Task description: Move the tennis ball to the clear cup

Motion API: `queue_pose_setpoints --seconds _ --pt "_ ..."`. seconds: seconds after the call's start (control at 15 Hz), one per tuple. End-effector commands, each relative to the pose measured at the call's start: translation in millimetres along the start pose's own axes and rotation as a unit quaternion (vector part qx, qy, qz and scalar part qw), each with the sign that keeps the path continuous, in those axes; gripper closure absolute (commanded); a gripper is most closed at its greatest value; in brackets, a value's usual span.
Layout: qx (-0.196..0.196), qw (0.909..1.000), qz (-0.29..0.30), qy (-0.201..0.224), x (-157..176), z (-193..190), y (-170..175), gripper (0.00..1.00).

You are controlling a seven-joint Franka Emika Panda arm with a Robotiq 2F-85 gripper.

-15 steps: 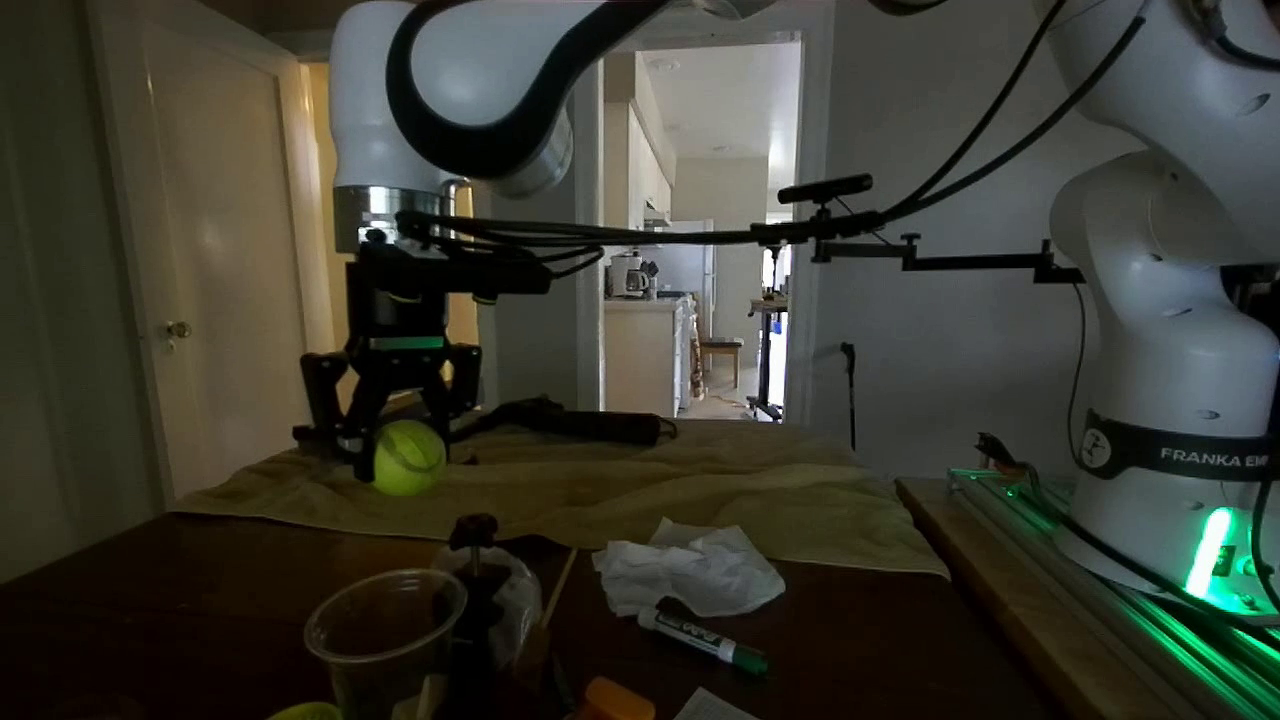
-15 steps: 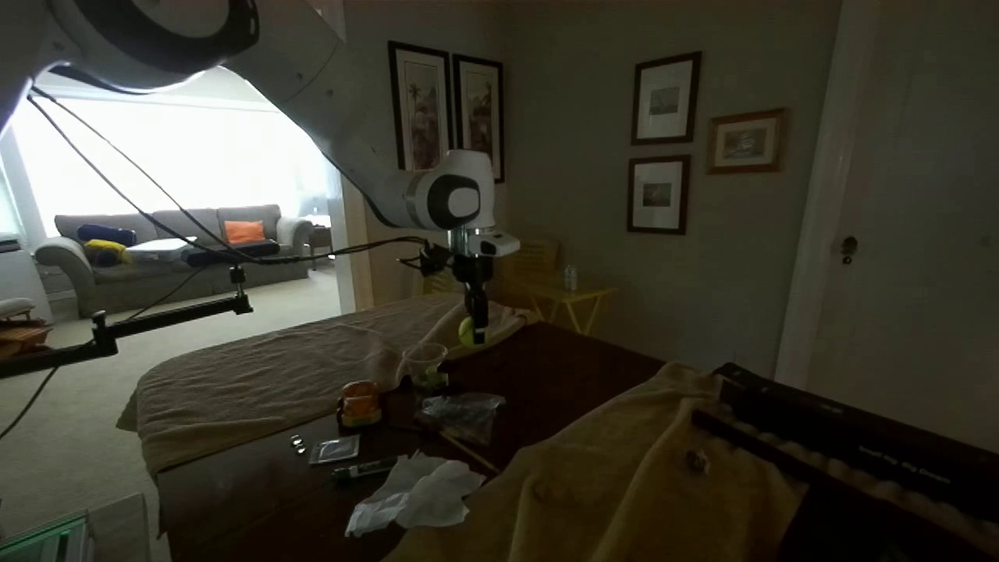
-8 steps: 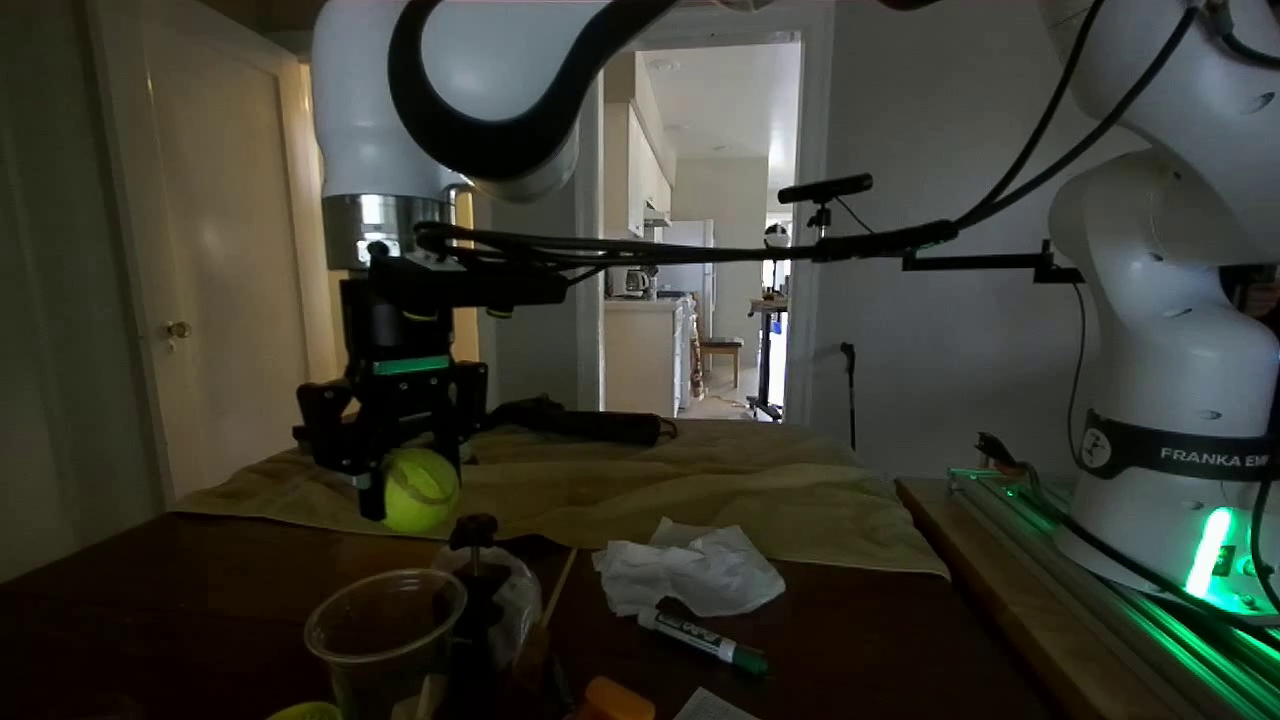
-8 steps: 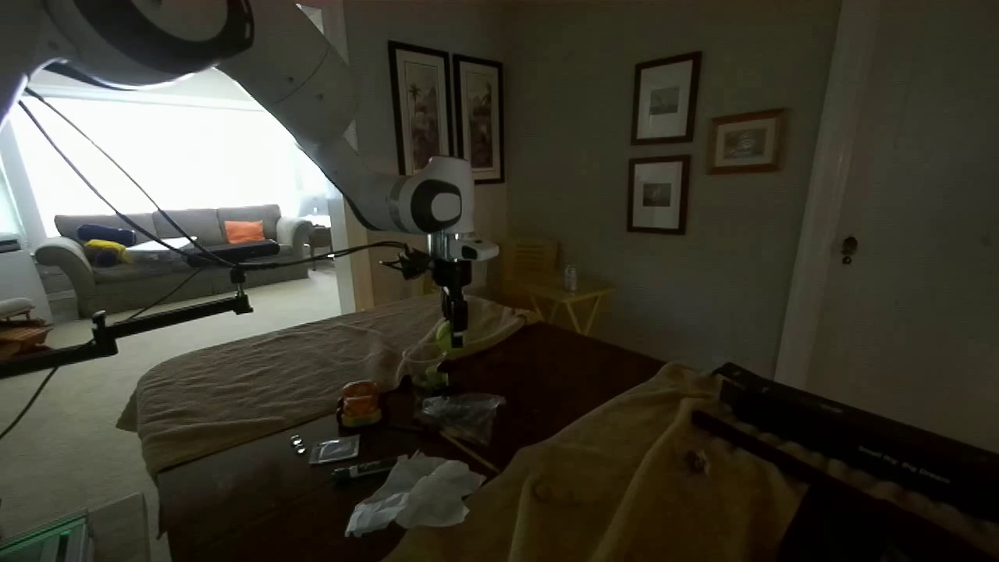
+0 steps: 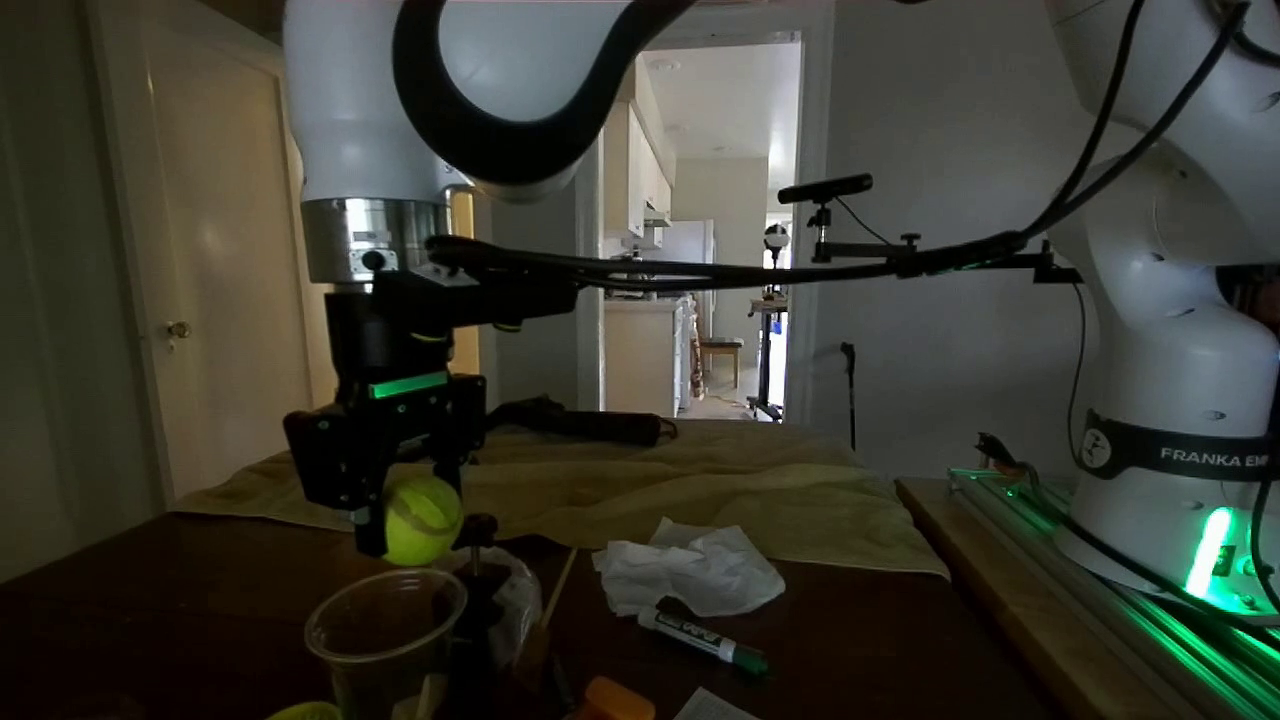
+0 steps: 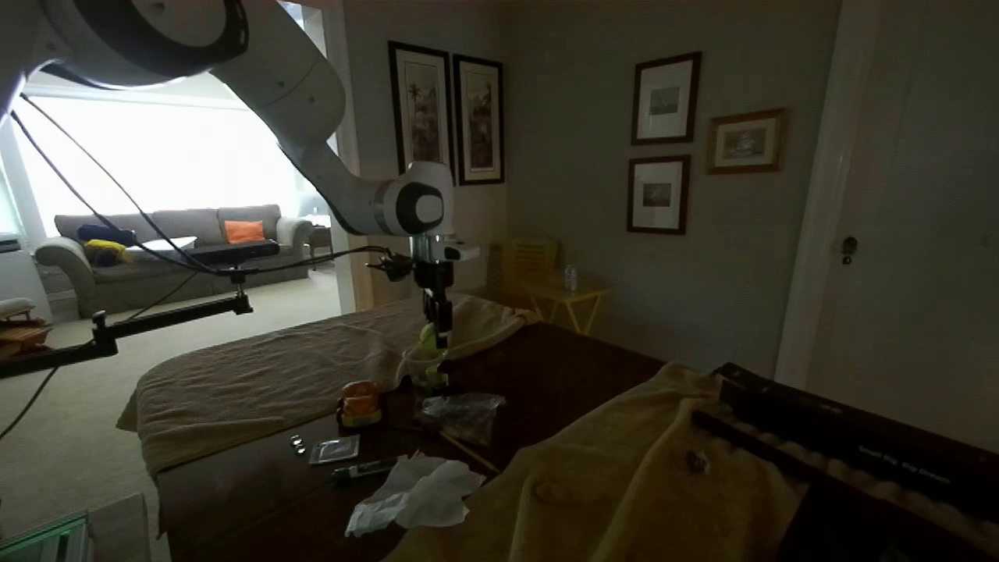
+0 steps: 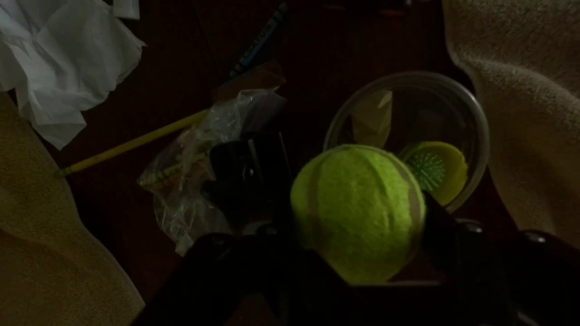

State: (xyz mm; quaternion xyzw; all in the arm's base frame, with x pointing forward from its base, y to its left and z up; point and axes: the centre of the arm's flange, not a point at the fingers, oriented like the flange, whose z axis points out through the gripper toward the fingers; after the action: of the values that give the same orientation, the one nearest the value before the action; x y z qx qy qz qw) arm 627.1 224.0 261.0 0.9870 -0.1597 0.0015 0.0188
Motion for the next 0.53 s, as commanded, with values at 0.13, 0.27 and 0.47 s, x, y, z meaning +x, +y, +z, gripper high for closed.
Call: queue_pose_setpoints --seconds 0.13,0.27,0.47 --pt "-0.003 0.9989 -0.047 0.005 -21 8 -16 0.58" --pt "-0.002 0.9982 -0.06 0.004 -24 13 -20 0.58" --pt "-0.002 0.9971 -0.077 0.001 -23 19 -24 0.58"
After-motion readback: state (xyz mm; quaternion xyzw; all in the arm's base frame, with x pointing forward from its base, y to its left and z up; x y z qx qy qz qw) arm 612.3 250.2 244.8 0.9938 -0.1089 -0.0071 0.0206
